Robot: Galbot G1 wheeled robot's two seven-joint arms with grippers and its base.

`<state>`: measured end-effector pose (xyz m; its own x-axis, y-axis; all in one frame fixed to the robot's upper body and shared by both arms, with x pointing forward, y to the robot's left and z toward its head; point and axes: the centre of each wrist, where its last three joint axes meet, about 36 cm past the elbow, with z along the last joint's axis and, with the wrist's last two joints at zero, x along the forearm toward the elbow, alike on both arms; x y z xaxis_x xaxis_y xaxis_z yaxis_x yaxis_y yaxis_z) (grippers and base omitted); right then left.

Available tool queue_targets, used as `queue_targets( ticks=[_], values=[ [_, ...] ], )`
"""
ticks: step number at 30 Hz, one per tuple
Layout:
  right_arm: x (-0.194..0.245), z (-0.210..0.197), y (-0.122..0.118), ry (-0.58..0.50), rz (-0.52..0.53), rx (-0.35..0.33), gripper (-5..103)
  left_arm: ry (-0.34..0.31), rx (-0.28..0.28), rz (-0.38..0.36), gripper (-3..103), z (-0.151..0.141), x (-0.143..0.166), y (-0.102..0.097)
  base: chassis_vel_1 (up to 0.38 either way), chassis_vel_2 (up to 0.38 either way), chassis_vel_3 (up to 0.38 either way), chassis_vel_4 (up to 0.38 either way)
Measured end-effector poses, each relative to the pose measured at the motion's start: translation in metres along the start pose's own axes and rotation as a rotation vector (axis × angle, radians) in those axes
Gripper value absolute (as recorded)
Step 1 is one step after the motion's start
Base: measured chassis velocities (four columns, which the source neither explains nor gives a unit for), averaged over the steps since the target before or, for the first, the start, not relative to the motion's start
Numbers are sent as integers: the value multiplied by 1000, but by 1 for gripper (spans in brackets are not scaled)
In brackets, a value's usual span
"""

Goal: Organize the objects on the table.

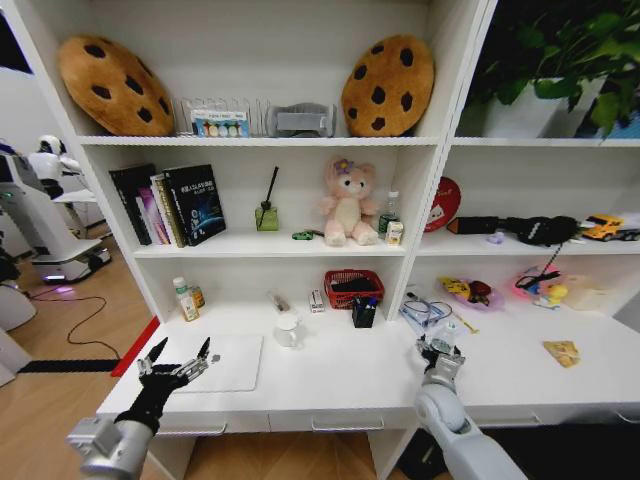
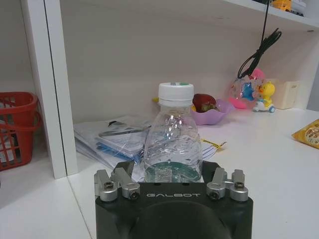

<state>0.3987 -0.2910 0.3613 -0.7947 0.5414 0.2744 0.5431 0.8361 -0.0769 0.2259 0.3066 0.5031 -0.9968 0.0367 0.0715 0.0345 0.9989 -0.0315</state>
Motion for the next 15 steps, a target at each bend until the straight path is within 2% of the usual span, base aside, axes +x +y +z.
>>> queue_targets(
  ticks=[2, 5, 8, 9, 11, 12, 13, 14, 15],
  values=[
    [2, 0, 0, 1, -1, 0, 61, 0, 0, 0, 100, 0, 0, 0, 0, 0, 0, 0],
    [3, 1, -1, 0, 0, -2, 57, 0, 0, 0, 100, 0, 0, 0, 0, 0, 0, 0],
    [9, -7, -5, -24, -16, -11, 41, 0, 0, 0, 100, 0, 0, 0, 0, 0, 0, 0],
    [9, -7, -5, -24, -16, -11, 41, 0, 0, 0, 100, 0, 0, 0, 0, 0, 0, 0],
    [26, -23, -15, -55, -110, -12, 35, 0, 0, 0, 100, 0, 0, 0, 0, 0, 0, 0],
    [26, -23, -15, -55, -110, -12, 35, 0, 0, 0, 100, 0, 0, 0, 0, 0, 0, 0],
    [42, -39, -25, -67, -234, -14, 32, 0, 0, 0, 100, 0, 0, 0, 0, 0, 0, 0],
    [42, -39, -25, -67, -234, -14, 32, 0, 0, 0, 100, 0, 0, 0, 0, 0, 0, 0],
    [61, -55, -39, -92, -393, 3, 28, 0, 0, -1, 100, 0, 0, 0, 0, 0, 0, 0]
  ],
)
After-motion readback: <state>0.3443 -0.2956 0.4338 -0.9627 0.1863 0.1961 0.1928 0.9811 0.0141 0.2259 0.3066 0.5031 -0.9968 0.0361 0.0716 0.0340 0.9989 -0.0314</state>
